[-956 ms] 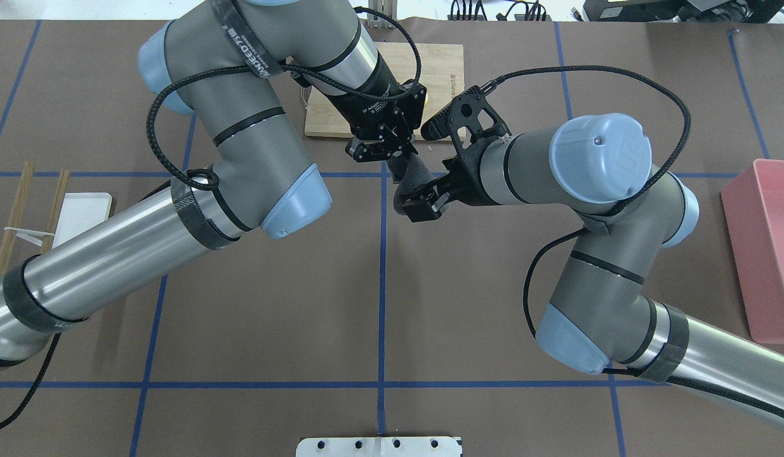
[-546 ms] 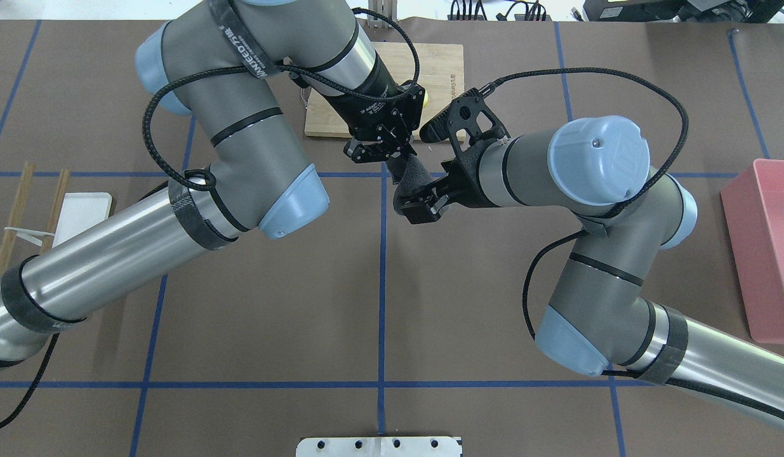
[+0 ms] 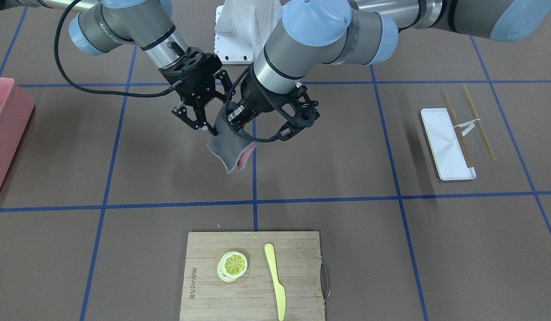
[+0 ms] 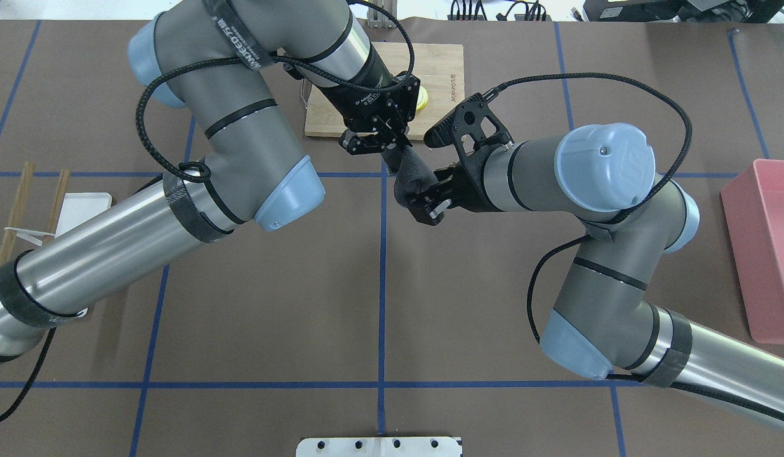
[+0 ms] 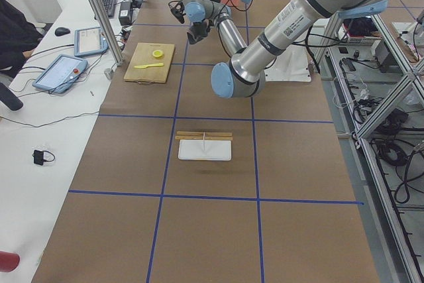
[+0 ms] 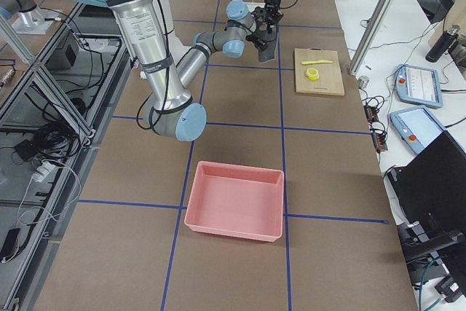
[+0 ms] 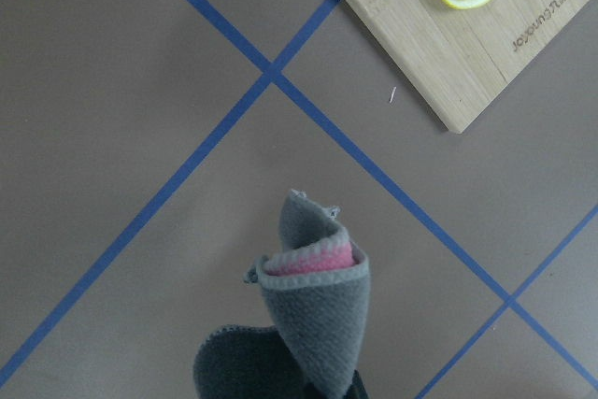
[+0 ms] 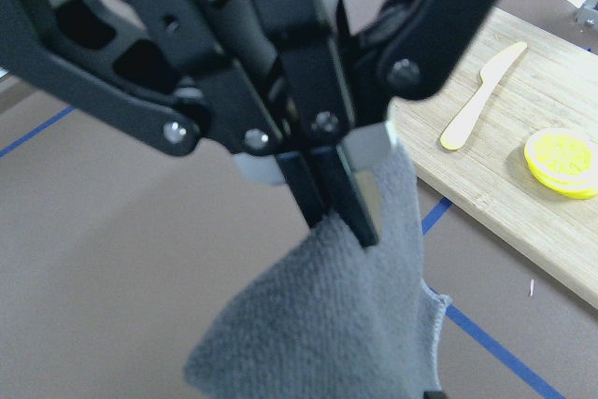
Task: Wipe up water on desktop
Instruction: 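Grasp the hanging grey cloth with the right gripper below the left gripper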
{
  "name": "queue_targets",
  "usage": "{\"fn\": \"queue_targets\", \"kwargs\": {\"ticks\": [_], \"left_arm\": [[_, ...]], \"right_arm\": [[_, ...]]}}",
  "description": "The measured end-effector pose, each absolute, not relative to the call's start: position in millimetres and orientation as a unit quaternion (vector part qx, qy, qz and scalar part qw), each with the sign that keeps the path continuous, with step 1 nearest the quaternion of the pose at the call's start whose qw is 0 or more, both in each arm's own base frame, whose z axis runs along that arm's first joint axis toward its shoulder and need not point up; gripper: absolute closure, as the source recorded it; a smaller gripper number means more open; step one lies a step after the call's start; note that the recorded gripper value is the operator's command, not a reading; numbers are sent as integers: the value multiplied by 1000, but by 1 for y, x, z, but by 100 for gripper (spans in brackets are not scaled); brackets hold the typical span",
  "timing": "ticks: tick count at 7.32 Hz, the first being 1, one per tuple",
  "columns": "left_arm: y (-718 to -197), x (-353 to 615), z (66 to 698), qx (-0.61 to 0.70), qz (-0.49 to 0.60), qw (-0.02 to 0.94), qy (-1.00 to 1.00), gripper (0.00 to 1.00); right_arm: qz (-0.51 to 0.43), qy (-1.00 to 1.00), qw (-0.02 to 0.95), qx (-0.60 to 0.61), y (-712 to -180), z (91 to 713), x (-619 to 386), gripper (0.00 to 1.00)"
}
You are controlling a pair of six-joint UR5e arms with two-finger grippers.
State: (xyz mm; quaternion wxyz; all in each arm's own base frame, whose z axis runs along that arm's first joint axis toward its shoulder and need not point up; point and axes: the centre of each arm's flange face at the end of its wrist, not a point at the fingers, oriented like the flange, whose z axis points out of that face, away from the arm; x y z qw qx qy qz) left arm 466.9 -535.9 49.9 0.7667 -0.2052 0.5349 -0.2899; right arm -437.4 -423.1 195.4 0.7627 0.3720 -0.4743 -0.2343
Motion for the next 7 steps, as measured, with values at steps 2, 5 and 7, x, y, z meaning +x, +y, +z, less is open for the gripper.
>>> {"fn": "queue_targets", "kwargs": {"ticks": [2, 5, 7], "left_arm": [[-542, 464, 55, -203, -295, 767, 533, 100], [-542, 468, 58, -206, -298, 767, 529, 100], [-538, 474, 56, -210, -296, 768, 527, 100]], "right_arm": [[-234, -475, 762, 372, -422, 196, -437, 30], [-234, -477, 760, 374, -421, 192, -438, 29], [-234, -478, 760, 374, -421, 191, -438, 29]]}}
